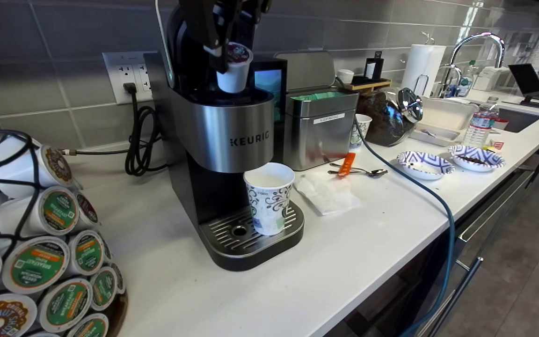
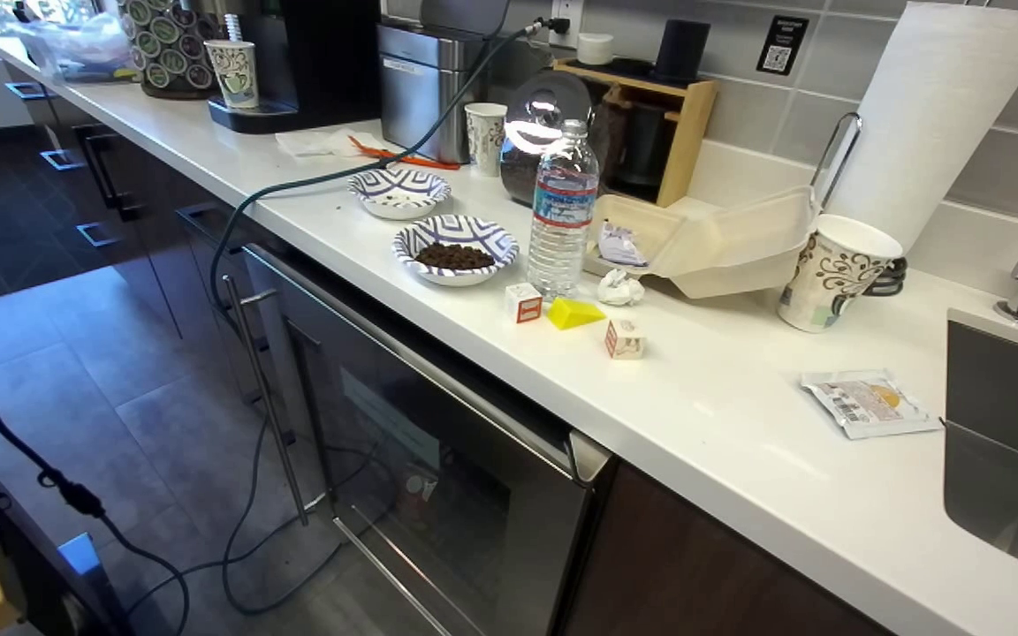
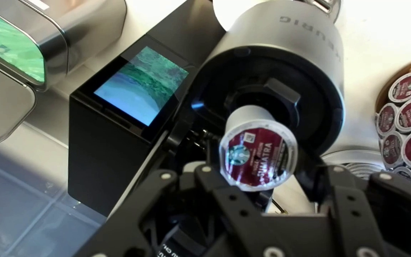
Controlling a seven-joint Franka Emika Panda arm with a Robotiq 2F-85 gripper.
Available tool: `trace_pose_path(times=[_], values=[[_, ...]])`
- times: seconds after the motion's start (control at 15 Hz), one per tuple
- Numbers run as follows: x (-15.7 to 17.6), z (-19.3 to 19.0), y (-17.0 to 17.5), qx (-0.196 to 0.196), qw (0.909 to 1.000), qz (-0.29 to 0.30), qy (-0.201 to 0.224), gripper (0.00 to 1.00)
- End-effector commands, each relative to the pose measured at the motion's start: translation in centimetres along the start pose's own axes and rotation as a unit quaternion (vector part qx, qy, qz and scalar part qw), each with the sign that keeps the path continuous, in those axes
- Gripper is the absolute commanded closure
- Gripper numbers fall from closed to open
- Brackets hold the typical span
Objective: Put the coffee pod in the coffeemaker
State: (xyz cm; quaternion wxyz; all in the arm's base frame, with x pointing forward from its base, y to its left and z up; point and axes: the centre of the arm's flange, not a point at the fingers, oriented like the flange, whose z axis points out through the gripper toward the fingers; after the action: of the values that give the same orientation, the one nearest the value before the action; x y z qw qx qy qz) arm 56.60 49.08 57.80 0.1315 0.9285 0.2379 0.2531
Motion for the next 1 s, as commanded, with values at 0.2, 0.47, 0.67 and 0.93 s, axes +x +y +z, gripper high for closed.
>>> trace_pose_path(times=[0.2,0.47,0.67,0.93], values=[[1.8,0.8,-0.3,0.01,0.9994,0.013,-0.03,0.72],[1.8,1.0,0.0,0.019,0.9983,0.031,-0.046,0.15],[2.0,0.4,0.2,0.037,0.9979,0.043,-0.03,0.0],[0.8,-3.0,3.8,0.02,0.9972,0.066,-0.03,0.0]])
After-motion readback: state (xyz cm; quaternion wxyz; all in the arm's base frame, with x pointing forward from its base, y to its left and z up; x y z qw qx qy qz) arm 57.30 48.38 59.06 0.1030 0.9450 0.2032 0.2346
